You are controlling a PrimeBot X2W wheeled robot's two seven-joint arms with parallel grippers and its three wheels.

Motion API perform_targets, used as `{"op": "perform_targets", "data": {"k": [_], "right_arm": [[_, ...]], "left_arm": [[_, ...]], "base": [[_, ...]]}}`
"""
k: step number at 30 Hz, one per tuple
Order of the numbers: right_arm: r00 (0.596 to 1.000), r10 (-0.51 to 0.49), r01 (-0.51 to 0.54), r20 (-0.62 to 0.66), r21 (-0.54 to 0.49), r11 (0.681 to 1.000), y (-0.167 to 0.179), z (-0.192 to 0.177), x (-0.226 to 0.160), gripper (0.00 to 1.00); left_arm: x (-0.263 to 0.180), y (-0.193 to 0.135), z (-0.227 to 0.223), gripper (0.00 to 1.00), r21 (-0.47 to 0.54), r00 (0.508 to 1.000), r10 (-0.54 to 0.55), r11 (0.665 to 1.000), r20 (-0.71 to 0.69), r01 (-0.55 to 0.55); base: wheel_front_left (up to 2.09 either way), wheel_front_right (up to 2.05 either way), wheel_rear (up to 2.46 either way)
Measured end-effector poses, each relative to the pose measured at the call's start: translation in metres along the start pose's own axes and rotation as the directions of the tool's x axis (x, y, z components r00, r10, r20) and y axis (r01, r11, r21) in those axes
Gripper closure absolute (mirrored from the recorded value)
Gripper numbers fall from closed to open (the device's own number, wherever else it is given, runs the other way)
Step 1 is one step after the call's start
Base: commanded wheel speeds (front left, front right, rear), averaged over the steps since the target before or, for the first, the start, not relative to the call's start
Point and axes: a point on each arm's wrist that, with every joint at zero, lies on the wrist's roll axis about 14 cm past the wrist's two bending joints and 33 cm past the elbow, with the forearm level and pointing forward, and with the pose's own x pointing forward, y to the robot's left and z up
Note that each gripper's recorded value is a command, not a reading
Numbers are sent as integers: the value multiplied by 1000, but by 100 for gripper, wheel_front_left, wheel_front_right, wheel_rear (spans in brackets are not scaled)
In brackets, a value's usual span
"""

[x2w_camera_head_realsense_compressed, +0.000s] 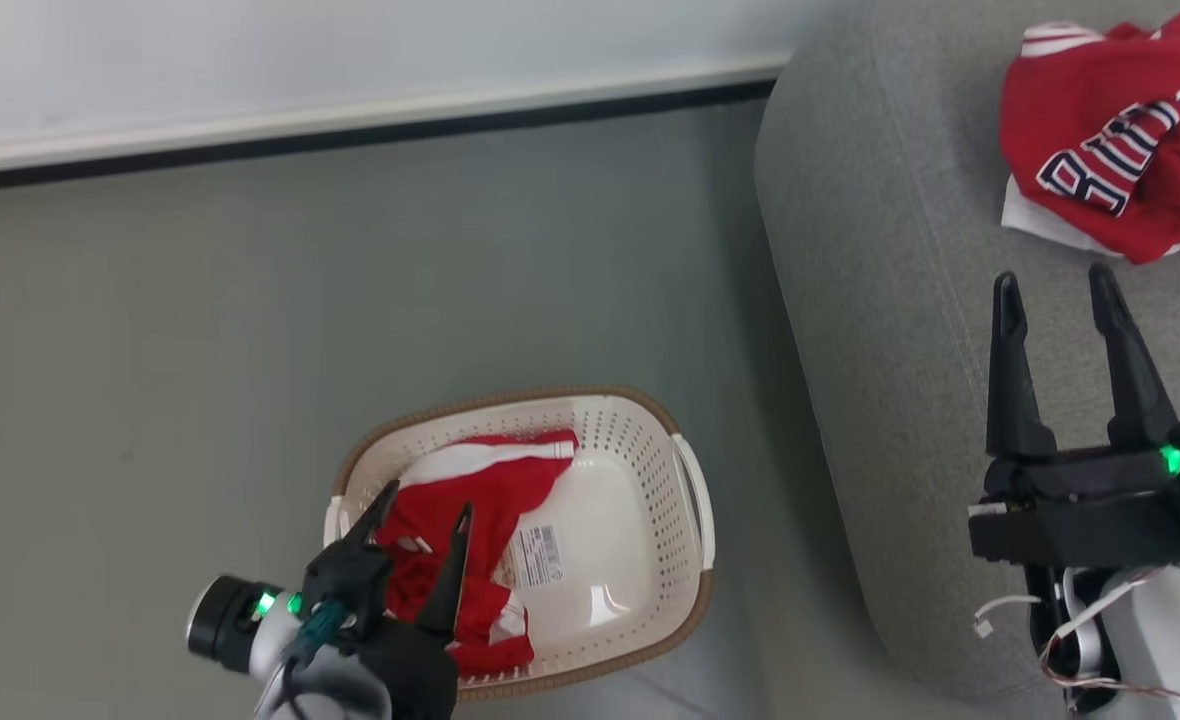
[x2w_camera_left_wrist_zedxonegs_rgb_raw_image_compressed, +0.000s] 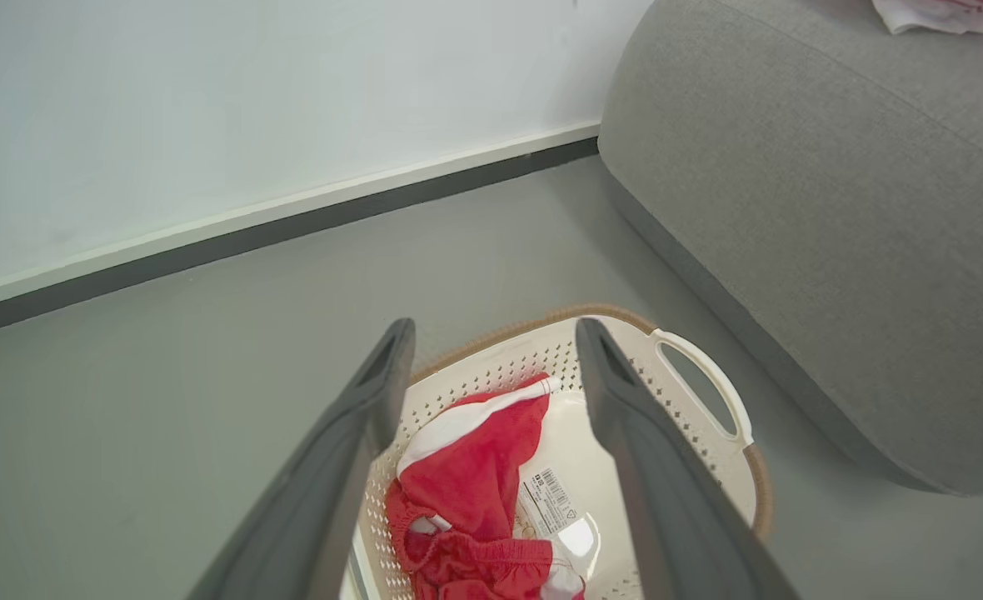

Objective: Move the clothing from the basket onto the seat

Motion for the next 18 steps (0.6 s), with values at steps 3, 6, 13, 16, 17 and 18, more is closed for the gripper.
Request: {"op": "perform_targets", "data": {"k": [3,6,13,16,17,18], "right_arm": [[1000,3,-3,8,-15,1000,-1,-3,10,0],[1000,9,-9,7,-32,999,-1,-9,19,0],[1000,19,-19,4,-57,998,-3,-24,37,0],[1000,22,-22,-1,-63,998,-4,-33,43,0],[1000,24,-24,-1,-66,998,-4,-35,46,0],[1000,26,-26,-1,-68,997,-4,-38,48,0]], "left_arm": [[17,-8,-15,0,16,997,-40,999,-60,41],[33,-19,-31,0,22,990,-82,996,-118,85],[59,-42,-74,0,38,953,-163,983,-257,179],[70,-43,-89,0,48,937,-181,978,-300,204],[73,-44,-94,0,54,931,-191,974,-312,218],[77,-45,-98,0,66,925,-198,971,-324,231]], "base": [[0,0,0],[0,0,0],[0,0,0],[0,0,0],[0,0,0],[0,0,0]]}}
